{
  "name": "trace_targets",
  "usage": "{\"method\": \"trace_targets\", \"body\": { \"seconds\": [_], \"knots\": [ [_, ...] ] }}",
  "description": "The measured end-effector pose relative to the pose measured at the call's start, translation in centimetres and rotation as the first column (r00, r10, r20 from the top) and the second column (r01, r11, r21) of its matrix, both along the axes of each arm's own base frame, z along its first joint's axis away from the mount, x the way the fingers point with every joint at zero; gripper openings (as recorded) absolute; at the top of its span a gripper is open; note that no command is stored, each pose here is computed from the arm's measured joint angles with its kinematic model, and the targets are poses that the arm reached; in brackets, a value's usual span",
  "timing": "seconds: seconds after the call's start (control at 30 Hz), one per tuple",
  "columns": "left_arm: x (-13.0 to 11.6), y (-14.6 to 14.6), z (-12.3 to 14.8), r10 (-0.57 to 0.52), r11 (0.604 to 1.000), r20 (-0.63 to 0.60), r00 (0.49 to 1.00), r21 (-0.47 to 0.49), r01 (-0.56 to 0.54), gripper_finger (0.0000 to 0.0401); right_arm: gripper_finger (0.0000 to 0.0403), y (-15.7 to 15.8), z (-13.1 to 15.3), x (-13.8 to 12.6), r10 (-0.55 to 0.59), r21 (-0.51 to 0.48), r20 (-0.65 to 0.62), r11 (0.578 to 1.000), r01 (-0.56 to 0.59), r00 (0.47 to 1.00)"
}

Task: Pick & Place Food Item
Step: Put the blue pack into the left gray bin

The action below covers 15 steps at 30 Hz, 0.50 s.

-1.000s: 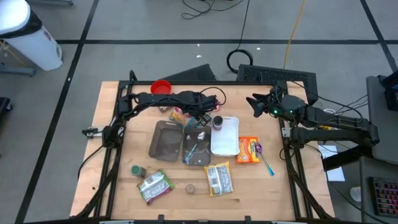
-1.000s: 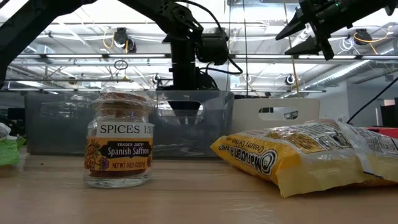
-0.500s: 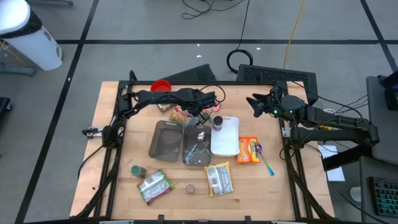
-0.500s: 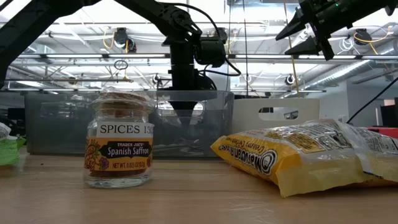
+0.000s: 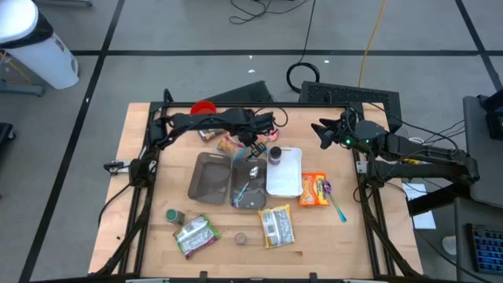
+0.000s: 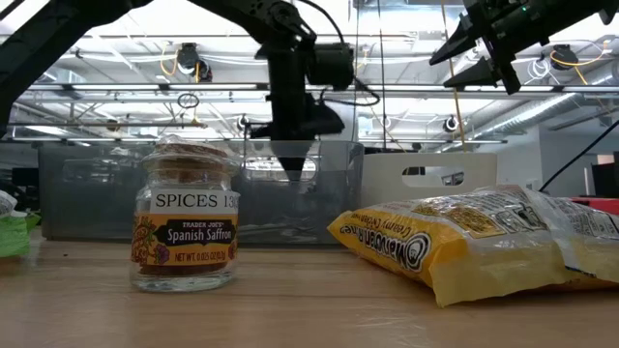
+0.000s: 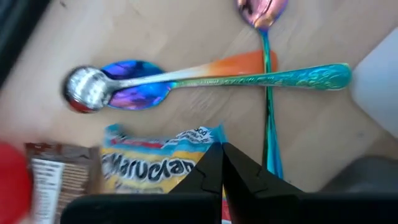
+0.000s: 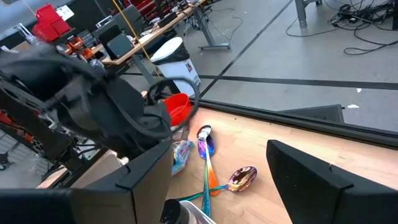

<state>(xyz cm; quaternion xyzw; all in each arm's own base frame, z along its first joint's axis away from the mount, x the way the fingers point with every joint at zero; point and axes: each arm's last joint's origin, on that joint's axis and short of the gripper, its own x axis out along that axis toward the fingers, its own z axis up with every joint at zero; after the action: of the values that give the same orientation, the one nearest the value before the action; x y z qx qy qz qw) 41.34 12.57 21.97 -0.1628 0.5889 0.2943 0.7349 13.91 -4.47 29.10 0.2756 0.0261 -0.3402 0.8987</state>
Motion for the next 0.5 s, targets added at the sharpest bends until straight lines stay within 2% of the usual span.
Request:
{"method": "trace_targets", "body": {
  "seconds": [0.3,0.5],
  "knots": [
    [0.5,0.3,6.3,-0.074,0.991,0.053,0.996,0.112,0.067,0.0003,0.0251,0.0,0.0,0.0,0.003,0.0,0.0,1.0,-0.003,1.0],
    [0.3,0.4,7.4,-0.088,0.987,0.047,0.995,0.138,0.08,0.0002,0.0251,0.0,0.0,0.0,0.004,0.006,0.005,1.0,-0.004,1.0]
  ]
}}
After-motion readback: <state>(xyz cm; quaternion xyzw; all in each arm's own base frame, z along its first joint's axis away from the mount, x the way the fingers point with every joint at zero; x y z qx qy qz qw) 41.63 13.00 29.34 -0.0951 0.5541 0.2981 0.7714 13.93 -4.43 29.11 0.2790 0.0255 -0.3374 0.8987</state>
